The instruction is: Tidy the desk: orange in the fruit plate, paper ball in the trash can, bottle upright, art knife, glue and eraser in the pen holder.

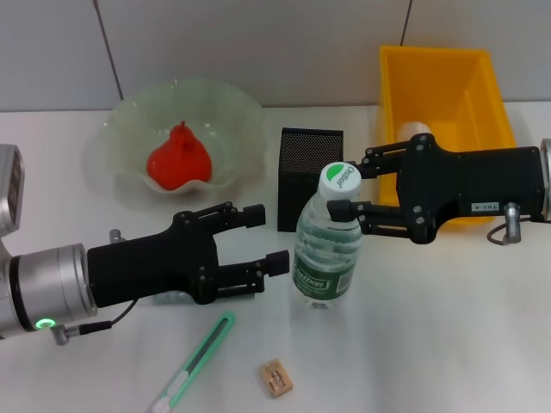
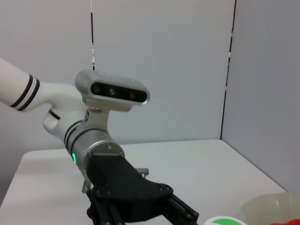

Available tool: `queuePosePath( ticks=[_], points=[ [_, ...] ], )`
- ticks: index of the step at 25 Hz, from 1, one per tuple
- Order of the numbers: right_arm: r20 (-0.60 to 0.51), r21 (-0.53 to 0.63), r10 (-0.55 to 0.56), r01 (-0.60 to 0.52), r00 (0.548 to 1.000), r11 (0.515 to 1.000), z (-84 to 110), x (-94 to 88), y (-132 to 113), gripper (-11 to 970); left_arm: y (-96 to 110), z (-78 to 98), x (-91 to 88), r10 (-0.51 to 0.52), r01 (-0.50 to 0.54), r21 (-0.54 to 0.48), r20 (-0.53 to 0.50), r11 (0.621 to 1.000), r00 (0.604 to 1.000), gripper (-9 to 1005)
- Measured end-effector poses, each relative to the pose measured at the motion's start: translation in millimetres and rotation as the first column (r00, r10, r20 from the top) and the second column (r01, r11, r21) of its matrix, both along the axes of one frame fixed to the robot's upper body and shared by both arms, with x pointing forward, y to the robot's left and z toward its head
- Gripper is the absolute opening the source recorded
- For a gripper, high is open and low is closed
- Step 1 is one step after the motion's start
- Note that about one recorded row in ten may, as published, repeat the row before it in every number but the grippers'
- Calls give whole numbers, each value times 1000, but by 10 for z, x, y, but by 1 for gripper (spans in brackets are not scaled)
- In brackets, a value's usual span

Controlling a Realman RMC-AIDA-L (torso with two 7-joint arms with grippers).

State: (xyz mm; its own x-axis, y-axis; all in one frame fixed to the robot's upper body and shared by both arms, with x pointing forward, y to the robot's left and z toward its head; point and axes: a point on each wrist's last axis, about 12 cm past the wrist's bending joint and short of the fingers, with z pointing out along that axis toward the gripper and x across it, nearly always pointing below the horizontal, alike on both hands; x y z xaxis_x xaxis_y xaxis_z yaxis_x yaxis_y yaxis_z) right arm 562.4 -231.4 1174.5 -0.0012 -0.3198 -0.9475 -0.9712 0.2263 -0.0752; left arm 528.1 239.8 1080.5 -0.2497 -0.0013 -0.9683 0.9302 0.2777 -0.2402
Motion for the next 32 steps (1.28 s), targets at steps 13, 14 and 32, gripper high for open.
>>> queuePosePath(
  ticks=[13,14,32],
  points=[
    [-23,29,6,-6,1000,1000,33,21,50,430,-58,-87,-41,20,-19,-11,57,1000,998,809],
    [-27,33,5,-4,1000,999,35,21,51,430,-62,-94,-46,19,-18,-9,66,1000,998,809],
    [-47,42,-2,4,999,999,55,70,77,429,-79,-203,-20,55,-62,63,107,996,993,809]
  ],
)
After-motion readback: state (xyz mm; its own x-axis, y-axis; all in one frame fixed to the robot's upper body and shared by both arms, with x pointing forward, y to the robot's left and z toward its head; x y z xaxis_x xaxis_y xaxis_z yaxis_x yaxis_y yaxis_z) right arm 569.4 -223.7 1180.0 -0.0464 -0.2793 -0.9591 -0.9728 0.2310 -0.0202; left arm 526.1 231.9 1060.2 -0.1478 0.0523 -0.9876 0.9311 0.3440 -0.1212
